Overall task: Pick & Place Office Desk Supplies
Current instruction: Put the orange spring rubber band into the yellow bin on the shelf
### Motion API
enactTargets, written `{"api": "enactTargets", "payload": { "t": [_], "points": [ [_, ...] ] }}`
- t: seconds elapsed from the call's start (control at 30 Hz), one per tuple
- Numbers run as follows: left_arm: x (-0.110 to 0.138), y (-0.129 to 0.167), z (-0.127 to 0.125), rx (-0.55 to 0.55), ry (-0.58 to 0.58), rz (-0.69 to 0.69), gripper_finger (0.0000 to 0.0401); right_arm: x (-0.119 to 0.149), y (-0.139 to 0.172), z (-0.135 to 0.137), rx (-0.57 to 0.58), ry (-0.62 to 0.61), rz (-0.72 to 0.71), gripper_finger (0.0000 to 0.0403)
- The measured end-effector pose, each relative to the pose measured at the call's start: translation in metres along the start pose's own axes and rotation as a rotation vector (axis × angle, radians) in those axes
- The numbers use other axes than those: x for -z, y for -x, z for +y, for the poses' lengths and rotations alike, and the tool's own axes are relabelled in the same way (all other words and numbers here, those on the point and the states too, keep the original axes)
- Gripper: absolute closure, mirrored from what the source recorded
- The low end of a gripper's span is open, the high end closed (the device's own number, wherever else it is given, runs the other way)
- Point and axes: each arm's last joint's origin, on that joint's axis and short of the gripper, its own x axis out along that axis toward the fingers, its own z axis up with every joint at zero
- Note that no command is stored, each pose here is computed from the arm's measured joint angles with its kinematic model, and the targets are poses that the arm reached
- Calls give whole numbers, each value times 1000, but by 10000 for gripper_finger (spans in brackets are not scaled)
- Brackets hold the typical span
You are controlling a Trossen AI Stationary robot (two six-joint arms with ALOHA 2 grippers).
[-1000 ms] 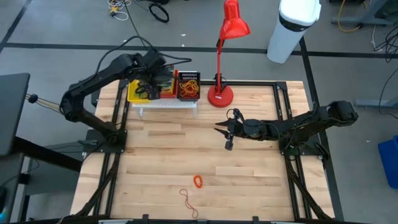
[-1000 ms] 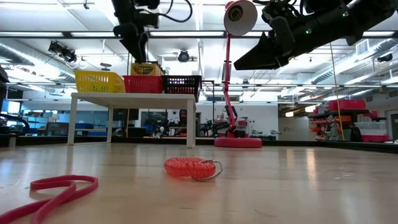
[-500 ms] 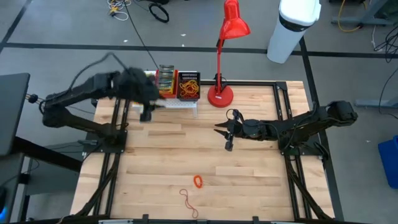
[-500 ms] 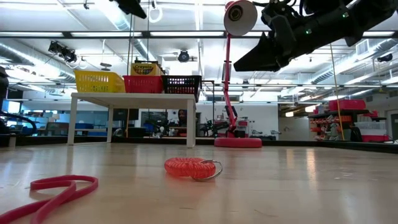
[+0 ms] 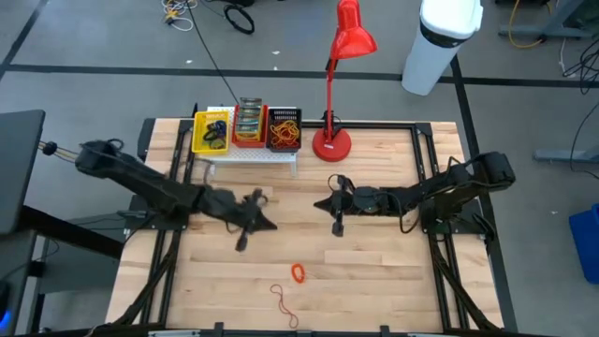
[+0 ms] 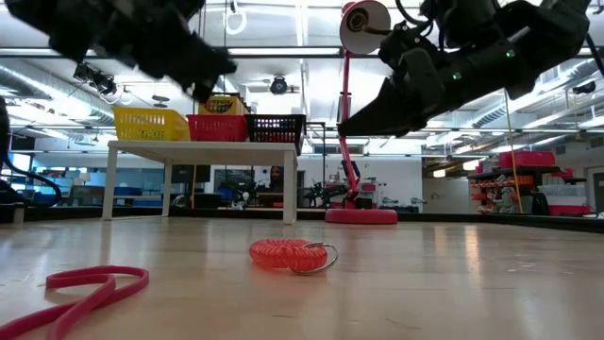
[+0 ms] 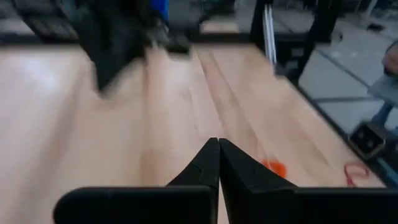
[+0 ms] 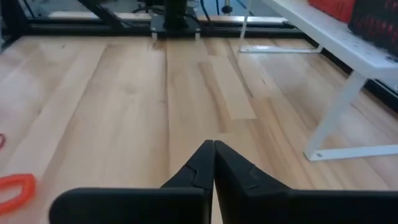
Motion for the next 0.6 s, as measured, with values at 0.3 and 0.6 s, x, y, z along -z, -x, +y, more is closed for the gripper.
{"api": "enactTargets", "payload": {
  "t": [0.3, 0.6],
  "points": [
    [30, -62, -48, 58, -8, 193, 389, 1, 1, -1, 14, 9, 20, 388],
    [32, -116, -83, 153, -76, 397, 317, 11, 3, -1, 15, 13, 74, 389]
  ]
}}
